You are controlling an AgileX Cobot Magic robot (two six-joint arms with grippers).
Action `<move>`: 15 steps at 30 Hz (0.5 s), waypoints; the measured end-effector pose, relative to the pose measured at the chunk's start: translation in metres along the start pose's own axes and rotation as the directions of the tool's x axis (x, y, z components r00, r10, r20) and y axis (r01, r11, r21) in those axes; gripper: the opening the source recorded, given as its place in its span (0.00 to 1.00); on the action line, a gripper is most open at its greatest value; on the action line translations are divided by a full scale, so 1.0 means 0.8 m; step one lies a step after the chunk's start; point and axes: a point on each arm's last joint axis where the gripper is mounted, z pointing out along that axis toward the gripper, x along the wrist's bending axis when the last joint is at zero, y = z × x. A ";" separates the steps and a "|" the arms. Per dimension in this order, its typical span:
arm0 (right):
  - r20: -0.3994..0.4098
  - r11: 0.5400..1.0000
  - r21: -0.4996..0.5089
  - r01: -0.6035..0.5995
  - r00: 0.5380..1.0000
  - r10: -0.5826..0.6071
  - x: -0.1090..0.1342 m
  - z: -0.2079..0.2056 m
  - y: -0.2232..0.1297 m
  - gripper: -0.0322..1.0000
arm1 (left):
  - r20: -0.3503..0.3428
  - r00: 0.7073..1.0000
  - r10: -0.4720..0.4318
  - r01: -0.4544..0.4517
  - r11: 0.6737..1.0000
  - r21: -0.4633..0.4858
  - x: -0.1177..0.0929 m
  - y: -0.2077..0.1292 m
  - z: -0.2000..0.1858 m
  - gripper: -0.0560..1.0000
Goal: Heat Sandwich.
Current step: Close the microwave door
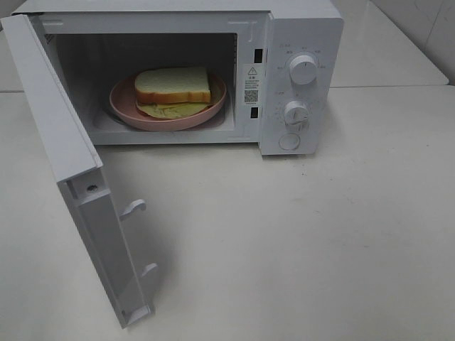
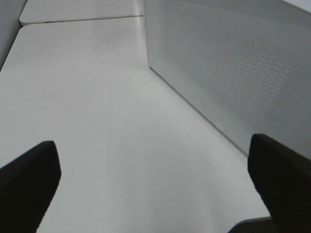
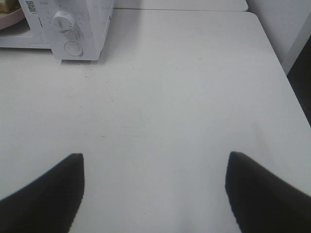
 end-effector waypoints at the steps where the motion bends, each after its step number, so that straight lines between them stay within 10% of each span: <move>1: 0.000 1.000 0.000 0.000 1.000 0.000 0.000 0.000 0.000 0.77 | 0.000 1.000 0.000 0.000 1.000 0.000 0.000 0.000 0.000 0.99; 15: 0.000 1.000 0.000 0.000 1.000 0.000 0.000 0.000 0.000 0.77 | 0.000 1.000 0.000 0.000 1.000 0.000 0.000 0.000 0.000 0.99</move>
